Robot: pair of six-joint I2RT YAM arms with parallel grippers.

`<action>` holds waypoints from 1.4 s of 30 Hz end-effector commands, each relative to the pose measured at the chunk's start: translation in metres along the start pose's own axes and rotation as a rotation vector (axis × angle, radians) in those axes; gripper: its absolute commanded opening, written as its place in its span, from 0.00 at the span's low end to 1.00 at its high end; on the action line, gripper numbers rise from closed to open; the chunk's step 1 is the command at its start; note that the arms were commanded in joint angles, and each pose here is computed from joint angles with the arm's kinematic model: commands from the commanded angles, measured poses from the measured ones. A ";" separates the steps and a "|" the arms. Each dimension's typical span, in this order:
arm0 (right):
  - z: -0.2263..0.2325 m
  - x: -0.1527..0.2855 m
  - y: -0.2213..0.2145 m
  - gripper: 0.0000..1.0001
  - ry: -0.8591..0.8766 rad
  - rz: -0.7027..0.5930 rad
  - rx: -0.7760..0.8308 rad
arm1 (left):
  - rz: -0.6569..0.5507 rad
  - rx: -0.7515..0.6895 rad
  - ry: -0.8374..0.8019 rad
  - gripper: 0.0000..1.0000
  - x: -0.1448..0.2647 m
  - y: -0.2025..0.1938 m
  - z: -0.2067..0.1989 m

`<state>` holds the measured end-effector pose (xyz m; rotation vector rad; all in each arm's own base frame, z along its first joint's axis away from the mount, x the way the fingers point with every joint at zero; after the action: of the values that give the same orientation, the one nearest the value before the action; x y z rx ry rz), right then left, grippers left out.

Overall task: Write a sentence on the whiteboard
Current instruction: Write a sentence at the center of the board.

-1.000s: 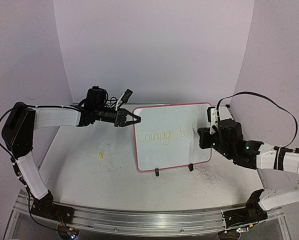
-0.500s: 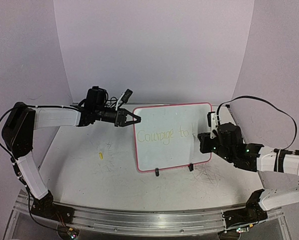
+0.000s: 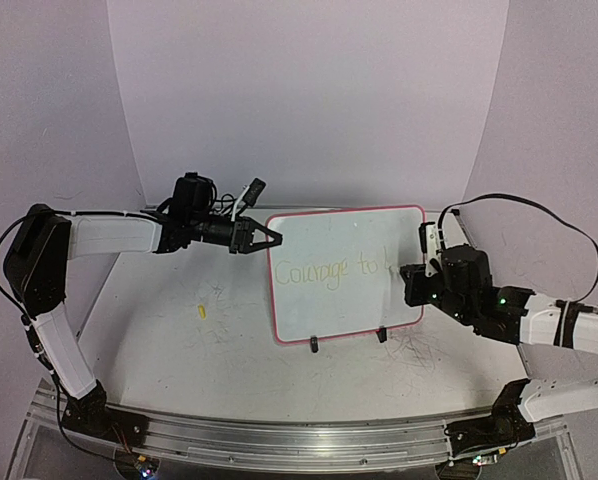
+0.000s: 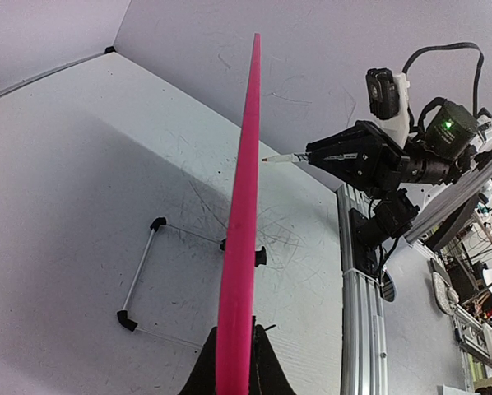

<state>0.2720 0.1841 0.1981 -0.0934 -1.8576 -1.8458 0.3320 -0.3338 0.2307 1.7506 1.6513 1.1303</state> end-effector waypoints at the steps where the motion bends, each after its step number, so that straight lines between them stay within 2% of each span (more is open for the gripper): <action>1: 0.002 -0.002 0.024 0.00 -0.008 -0.068 -0.019 | -0.021 -0.077 0.109 0.00 0.004 0.003 0.012; 23: -0.017 0.000 0.024 0.00 -0.135 -0.095 -0.055 | -0.020 -0.079 0.106 0.00 0.004 0.003 0.010; 34: -0.007 -0.002 0.039 0.00 -0.081 -0.135 -0.043 | -0.022 -0.085 0.105 0.00 0.005 0.004 0.009; 42: -0.002 -0.005 0.028 0.00 -0.048 -0.089 -0.023 | -0.018 -0.081 0.102 0.00 0.004 0.002 0.009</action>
<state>0.2836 0.1792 0.2058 -0.1138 -1.9181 -1.9186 0.3312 -0.3346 0.2307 1.7507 1.6472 1.1306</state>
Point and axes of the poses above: each gripper's point midway between its finger pads, its own x axis back along the fingers, its own z axis along the line the jaws close on, y = z × x, the point moved 3 cm from there along x, back along the fingers, and after that the axes turned 5 degrees about x, right-handed, at the moved point
